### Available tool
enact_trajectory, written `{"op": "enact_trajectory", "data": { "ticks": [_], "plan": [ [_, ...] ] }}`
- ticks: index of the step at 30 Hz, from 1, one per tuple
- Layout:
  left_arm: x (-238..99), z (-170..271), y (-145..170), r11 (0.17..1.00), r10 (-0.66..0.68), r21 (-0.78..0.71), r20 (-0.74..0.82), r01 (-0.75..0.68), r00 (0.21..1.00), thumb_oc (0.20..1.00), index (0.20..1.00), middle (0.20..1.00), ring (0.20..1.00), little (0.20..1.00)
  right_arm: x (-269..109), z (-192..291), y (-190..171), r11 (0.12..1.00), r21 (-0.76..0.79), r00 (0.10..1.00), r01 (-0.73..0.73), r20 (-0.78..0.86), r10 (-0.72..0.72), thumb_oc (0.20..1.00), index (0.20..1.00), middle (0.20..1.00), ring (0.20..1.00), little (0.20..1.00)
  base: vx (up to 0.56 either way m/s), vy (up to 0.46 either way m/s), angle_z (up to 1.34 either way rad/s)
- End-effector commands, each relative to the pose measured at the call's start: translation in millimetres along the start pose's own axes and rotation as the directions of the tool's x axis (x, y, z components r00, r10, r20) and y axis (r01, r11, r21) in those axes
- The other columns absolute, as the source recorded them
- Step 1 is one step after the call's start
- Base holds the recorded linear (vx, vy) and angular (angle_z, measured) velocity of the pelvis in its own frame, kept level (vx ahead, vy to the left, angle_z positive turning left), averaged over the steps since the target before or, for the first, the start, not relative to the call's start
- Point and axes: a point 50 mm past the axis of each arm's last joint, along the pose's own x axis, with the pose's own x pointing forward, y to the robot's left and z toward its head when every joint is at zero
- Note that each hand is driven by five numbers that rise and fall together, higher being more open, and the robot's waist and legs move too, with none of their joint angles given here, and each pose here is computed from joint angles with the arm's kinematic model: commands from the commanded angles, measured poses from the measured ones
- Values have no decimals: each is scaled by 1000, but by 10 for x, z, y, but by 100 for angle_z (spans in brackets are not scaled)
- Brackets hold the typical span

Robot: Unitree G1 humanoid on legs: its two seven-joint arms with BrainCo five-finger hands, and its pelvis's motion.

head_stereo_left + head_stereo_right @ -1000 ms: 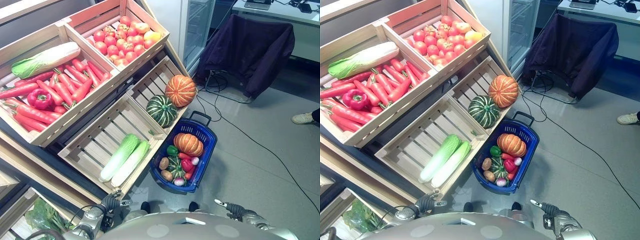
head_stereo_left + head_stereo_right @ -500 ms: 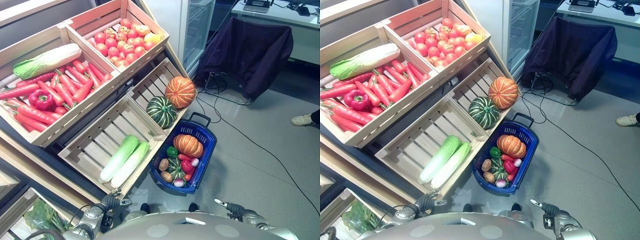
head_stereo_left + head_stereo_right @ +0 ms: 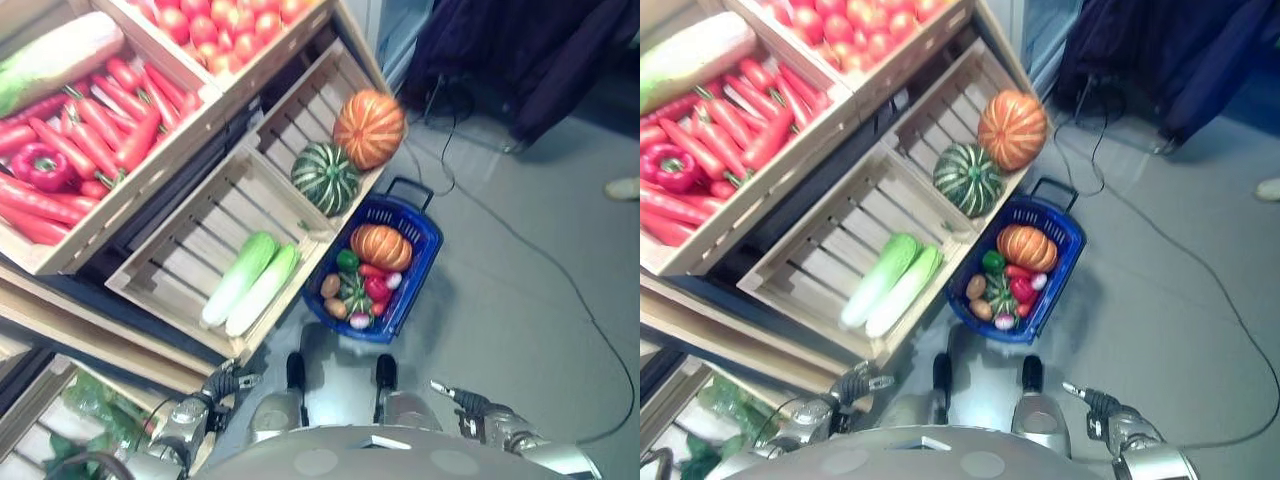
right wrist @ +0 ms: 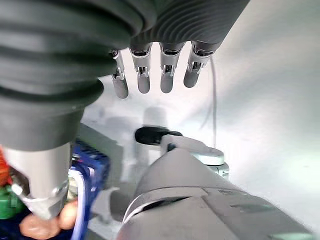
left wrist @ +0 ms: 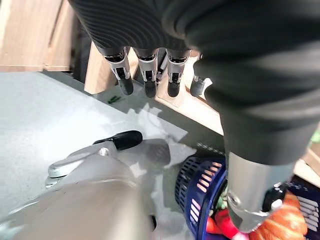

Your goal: Pick up fruits and vegetables into the basket

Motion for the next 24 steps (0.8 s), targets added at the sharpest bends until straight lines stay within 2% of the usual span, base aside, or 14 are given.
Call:
{"op": "enact_trajectory", "data": {
  "ticks": [1,7,13,18,20,24],
  "plan": [
    [99,453,68,999,34,-35,162,-28,986,1000,1000,1000,1000,1000,17,307,88,1000,23,997,-5,81,3,1000,1000,1000,1000,1000,-77,-3,4],
    [132,727,52,998,24,-57,257,-10,966,1000,1000,1000,1000,1000,-1,536,43,999,43,989,-7,151,1,1000,1000,1000,1000,1000,-59,18,1],
    [113,1251,142,995,64,-98,439,-23,896,1000,1000,1000,1000,1000,-45,917,57,999,47,970,-20,241,8,1000,1000,1000,1000,1000,-84,1,-5],
    [-66,1970,200,993,95,-115,679,-22,728,1000,1000,1000,1000,1000,-87,1129,58,997,82,953,-17,304,-9,1000,1000,1000,1000,1000,-160,-29,5],
    [-206,2273,213,993,110,-110,768,-39,630,1000,1000,1000,1000,1000,-99,1167,41,994,106,947,-14,320,-21,1000,1000,1000,1000,1000,-107,-55,17],
    [-396,2571,210,991,130,-110,855,-70,501,1000,1000,1000,1000,1000,-120,1242,-5,992,129,942,-10,333,-33,1000,1000,1000,1000,1000,-41,-29,23]
  ]
}}
